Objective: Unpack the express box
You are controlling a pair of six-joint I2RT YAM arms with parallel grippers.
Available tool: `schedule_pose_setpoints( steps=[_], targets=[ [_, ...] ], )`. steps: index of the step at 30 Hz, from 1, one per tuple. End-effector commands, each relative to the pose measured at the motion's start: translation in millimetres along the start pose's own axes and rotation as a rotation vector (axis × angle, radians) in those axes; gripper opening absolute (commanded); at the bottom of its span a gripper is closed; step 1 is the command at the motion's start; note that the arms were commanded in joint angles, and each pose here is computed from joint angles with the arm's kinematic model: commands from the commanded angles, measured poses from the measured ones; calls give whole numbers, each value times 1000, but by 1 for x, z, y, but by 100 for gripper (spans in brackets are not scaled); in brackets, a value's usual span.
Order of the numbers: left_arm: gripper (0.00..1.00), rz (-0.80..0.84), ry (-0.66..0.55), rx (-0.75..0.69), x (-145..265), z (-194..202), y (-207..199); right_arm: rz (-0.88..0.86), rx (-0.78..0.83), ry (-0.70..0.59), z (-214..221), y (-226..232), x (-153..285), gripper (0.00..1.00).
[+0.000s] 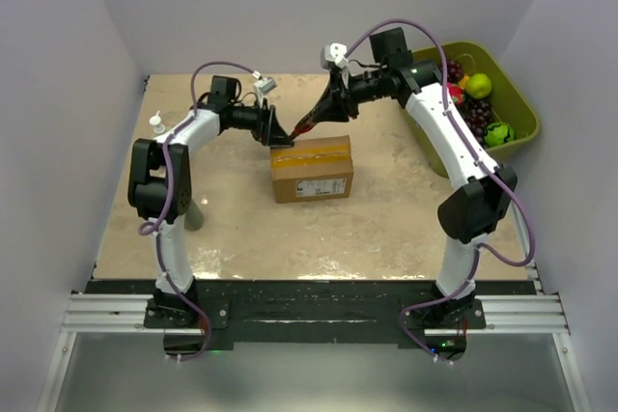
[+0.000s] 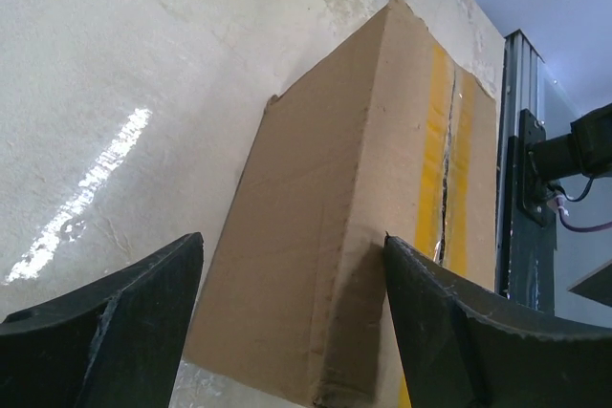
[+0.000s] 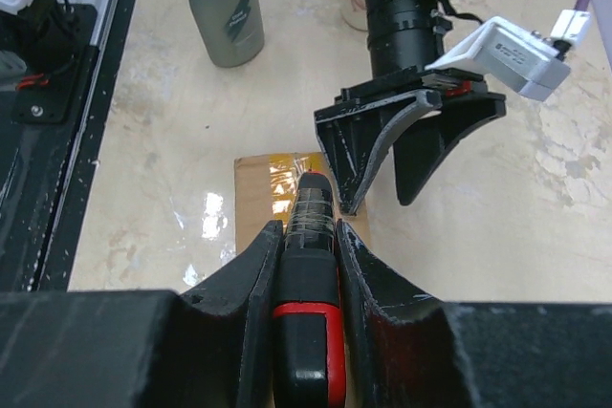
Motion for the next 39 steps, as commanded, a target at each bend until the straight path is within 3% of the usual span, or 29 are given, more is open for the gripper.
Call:
schedule_pose_setpoints(
  steps=[1, 10, 25, 39],
  targets=[
    [80, -51, 24, -54, 0, -3, 8, -36, 73, 36, 3, 9, -6, 0],
    [79, -37, 23, -27, -3, 0, 11, -55, 92, 89, 13, 15, -28, 0],
    [78, -1, 14, -12, -7, 1, 6, 0, 124, -26, -4, 8, -40, 0],
    [78, -13, 20, -11, -7, 1, 7, -42, 140, 41, 8, 12, -43, 0]
  ],
)
Point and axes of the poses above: each gripper's point midway between its finger pads, its own x axis back along the fingers, its own y axis along the line the jaws close on, z = x × y, the point moved 7 cm from there along x, back along the fingers, and after that the axes turned 8 degrees about -x, right-handed, at the moved point
